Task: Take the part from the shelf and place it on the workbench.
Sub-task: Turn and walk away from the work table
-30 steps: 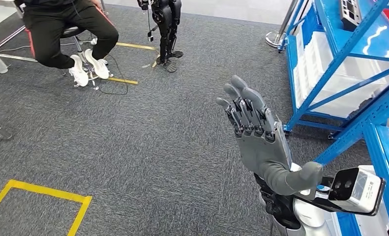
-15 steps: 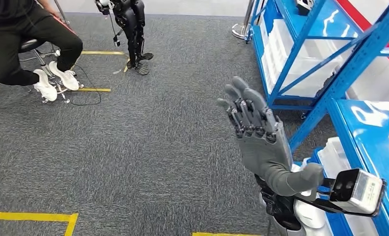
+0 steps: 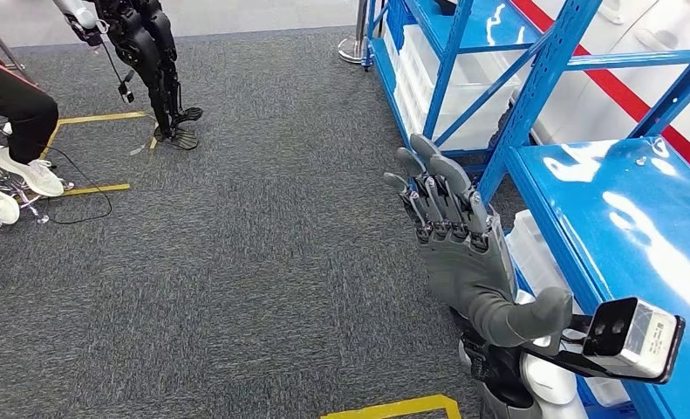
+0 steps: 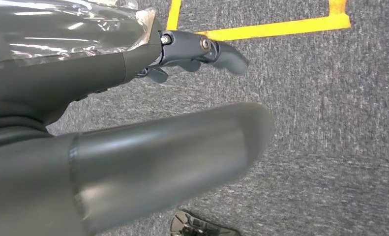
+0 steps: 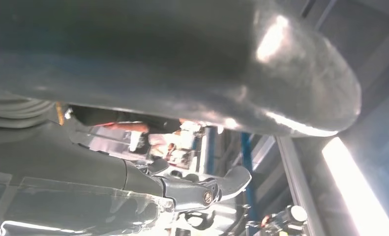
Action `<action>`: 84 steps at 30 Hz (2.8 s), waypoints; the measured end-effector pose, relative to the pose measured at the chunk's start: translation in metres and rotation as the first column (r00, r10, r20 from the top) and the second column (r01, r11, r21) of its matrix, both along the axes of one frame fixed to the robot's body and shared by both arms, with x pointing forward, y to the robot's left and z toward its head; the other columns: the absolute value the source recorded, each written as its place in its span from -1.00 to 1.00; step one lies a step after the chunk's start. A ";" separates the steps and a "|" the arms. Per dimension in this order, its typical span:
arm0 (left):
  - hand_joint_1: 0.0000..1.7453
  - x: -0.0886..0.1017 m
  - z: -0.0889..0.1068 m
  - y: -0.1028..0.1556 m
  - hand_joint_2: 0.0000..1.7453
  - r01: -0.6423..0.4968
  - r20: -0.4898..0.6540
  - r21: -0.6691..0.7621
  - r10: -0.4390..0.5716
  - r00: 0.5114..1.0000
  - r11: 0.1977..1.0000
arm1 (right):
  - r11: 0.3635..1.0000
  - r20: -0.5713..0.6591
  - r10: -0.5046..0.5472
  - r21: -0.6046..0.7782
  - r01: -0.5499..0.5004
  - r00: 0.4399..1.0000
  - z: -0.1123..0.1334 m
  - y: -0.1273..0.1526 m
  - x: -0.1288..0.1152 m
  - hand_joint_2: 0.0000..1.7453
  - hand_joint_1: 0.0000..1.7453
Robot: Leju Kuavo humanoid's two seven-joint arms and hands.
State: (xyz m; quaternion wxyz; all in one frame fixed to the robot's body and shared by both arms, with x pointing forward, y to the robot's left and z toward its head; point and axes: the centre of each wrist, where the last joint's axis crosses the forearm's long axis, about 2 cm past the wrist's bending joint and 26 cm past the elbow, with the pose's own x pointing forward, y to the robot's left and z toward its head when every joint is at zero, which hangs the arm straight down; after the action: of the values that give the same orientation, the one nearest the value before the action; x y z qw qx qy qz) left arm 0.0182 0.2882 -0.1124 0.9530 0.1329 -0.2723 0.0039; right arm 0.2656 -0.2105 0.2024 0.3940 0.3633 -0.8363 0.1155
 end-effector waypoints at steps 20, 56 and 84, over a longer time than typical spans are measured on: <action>-1.00 0.004 0.001 0.000 -1.00 0.014 -0.004 0.002 -0.014 1.000 1.000 | 1.000 0.001 0.008 -0.006 -0.008 1.000 -0.001 -0.002 -0.001 -1.00 -1.00; -1.00 -0.004 0.000 0.001 -1.00 -0.007 -0.017 0.005 0.007 1.000 1.000 | 1.000 -0.009 0.004 -0.008 -0.004 1.000 -0.004 -0.005 0.001 -1.00 -1.00; -1.00 -0.004 0.000 0.001 -1.00 -0.004 -0.012 0.004 0.004 1.000 1.000 | 1.000 -0.014 -0.006 -0.006 0.006 1.000 -0.004 -0.005 0.000 -1.00 -1.00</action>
State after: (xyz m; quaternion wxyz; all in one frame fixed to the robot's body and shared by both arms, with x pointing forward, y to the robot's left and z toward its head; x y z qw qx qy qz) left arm 0.0143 0.2895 -0.1119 0.9544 0.1353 -0.2661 0.0046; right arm 0.2661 -0.2160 0.1984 0.4013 0.3604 -0.8342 0.1145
